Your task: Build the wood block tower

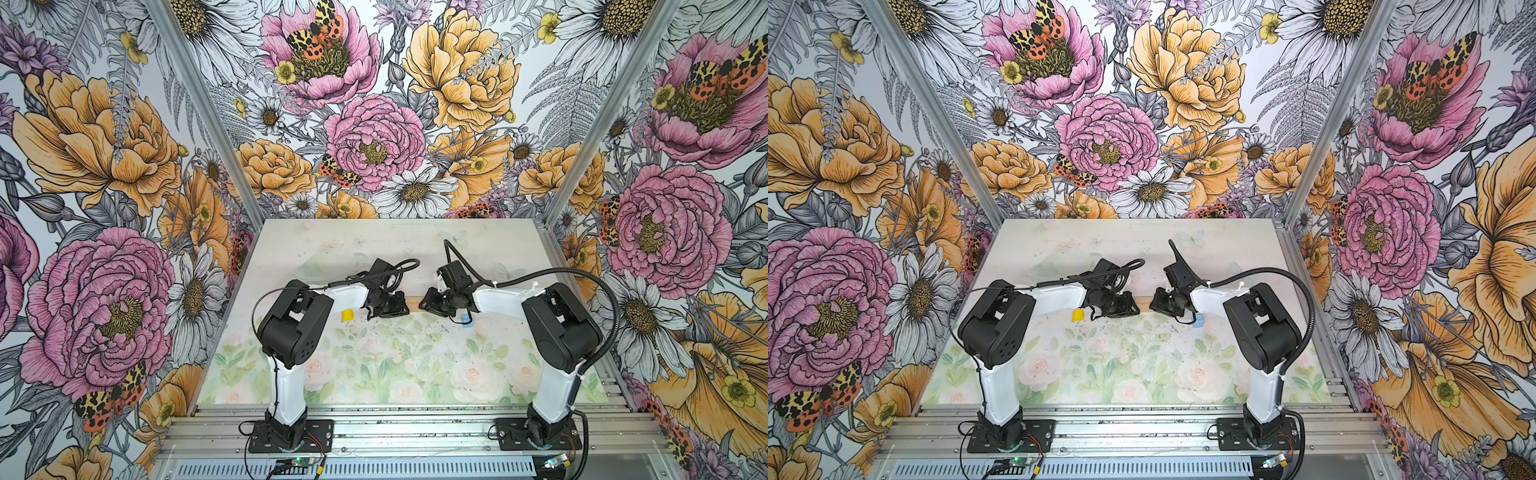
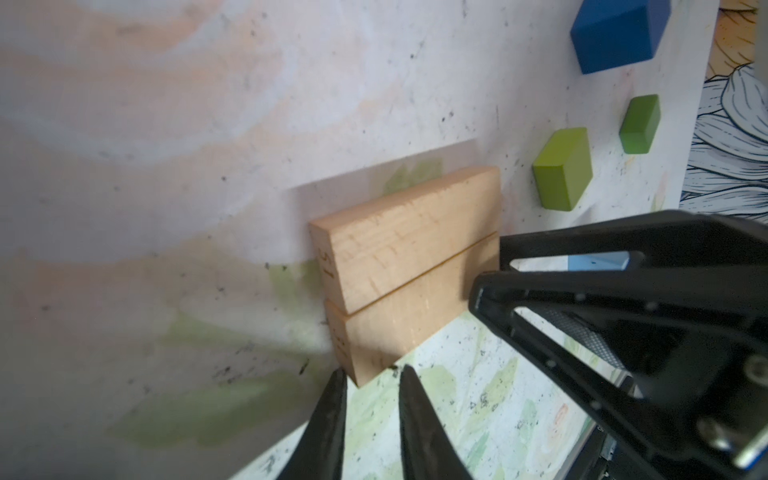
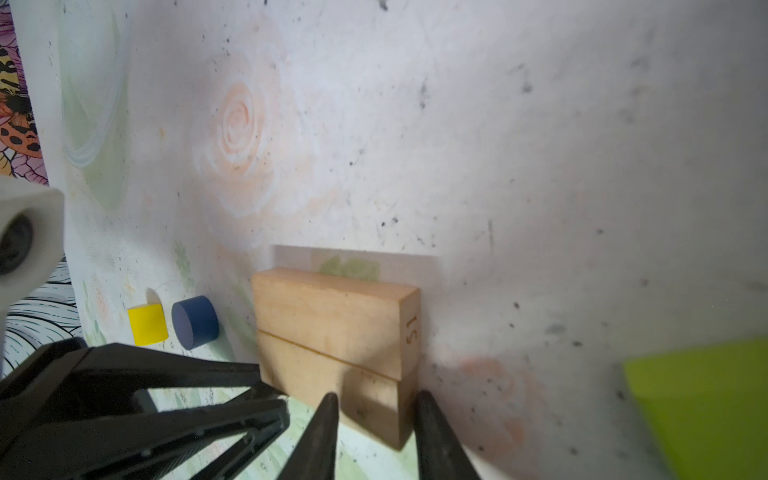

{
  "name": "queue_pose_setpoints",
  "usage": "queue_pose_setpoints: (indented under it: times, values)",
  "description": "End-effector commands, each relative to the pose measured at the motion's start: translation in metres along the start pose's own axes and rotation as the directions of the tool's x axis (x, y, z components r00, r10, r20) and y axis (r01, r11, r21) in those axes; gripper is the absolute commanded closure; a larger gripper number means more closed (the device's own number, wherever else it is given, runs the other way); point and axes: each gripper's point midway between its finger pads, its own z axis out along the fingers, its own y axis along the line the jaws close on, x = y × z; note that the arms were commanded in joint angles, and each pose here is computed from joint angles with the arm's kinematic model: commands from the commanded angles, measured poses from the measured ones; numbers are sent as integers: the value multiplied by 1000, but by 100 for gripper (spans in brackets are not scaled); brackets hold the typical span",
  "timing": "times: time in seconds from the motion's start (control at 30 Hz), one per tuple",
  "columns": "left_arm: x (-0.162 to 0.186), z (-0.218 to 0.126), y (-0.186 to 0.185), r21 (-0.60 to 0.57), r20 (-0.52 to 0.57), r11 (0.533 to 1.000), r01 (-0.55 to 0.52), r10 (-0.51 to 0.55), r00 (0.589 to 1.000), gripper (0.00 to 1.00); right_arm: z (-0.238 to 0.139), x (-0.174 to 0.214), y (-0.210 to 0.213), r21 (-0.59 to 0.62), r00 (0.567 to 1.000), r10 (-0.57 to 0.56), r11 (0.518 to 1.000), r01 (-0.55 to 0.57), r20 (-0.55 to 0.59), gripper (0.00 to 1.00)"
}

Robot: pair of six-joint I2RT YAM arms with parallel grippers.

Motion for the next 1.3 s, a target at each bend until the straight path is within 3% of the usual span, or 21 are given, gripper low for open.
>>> queue_pose_setpoints:
  times: [0.0, 1.27]
  values:
    - [3, 5, 5, -11, -8, 1000, 13, -13, 1000, 73, 6, 9, -8, 30, 1000, 13, 999, -13, -27, 64]
    - [4, -27, 10, -33, 42, 999, 8, -6, 999, 59, -18, 11, -16, 44, 1000, 26, 999, -27, 14, 40]
